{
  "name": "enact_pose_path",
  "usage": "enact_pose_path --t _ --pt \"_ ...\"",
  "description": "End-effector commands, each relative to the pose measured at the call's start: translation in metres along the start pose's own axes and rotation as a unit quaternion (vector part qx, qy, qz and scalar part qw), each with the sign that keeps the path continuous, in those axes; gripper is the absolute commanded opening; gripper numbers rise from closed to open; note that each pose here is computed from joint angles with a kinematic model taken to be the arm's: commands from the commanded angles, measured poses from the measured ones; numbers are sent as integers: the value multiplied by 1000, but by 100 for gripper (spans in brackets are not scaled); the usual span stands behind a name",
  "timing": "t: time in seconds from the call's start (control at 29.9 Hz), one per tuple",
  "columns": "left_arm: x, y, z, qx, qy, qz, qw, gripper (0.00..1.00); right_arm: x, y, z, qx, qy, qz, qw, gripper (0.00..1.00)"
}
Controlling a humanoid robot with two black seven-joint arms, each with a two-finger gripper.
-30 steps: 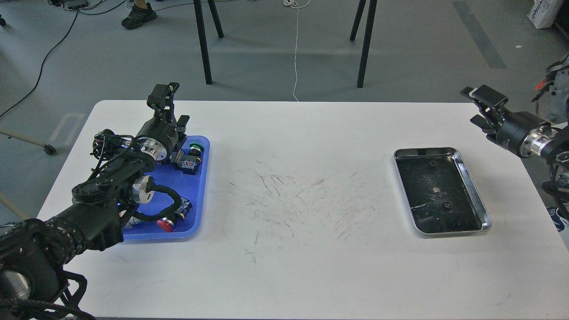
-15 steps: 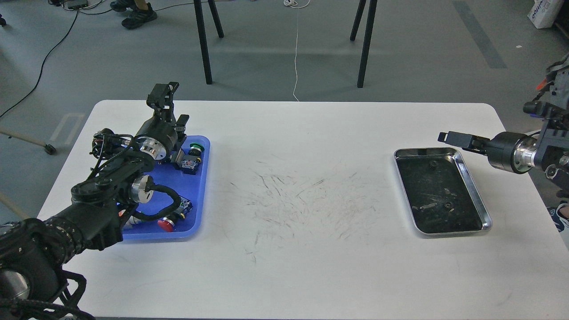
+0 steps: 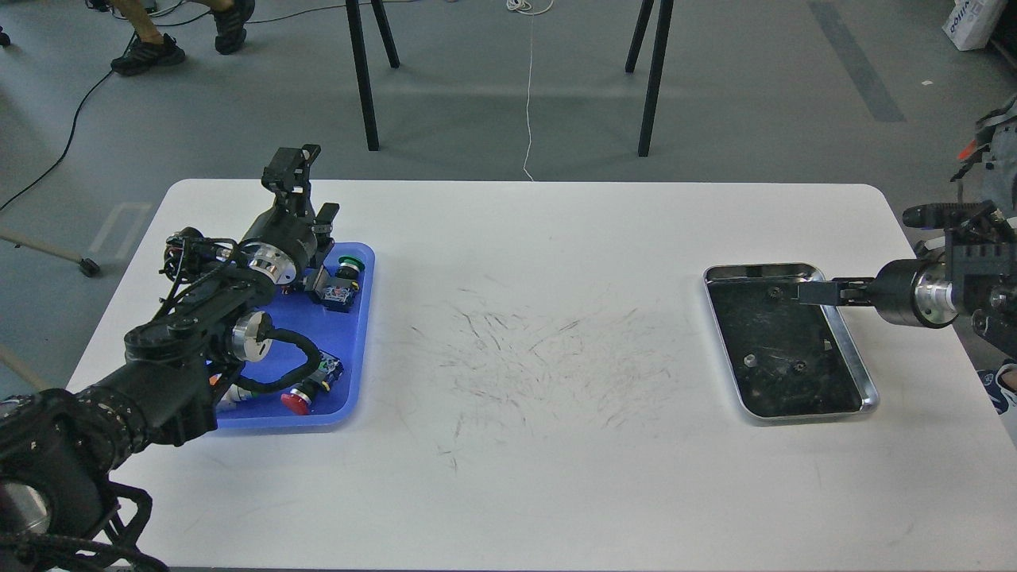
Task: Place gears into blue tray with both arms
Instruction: 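Reach the right gripper down into the metal tray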
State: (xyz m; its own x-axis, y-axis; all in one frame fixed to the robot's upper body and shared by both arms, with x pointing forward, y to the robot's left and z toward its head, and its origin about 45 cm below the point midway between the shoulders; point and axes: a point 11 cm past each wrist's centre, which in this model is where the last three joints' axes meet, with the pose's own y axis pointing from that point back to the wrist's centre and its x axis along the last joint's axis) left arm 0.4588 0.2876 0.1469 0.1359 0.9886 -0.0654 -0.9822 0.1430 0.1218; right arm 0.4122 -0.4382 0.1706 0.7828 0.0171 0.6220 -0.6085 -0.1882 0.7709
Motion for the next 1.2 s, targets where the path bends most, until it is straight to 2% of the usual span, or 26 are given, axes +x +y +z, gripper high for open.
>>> enact_pose_path --t 0.0,0.53,0.74,1.17 --pt "1 0 0 0 -1 1 1000 100 9 -1 1 -7 -1 14 1000 99" --pt "3 2 -2 2 -1 3 1000 100 15 -17 -22 7 17 10 1000 99" --pt "3 2 -2 2 -1 2 1000 100 1 -28 -33 10 43 -19 999 99" --pt "1 2 -3 3 0 1 1000 100 -12 -35 -34 7 57 -34 998 91"
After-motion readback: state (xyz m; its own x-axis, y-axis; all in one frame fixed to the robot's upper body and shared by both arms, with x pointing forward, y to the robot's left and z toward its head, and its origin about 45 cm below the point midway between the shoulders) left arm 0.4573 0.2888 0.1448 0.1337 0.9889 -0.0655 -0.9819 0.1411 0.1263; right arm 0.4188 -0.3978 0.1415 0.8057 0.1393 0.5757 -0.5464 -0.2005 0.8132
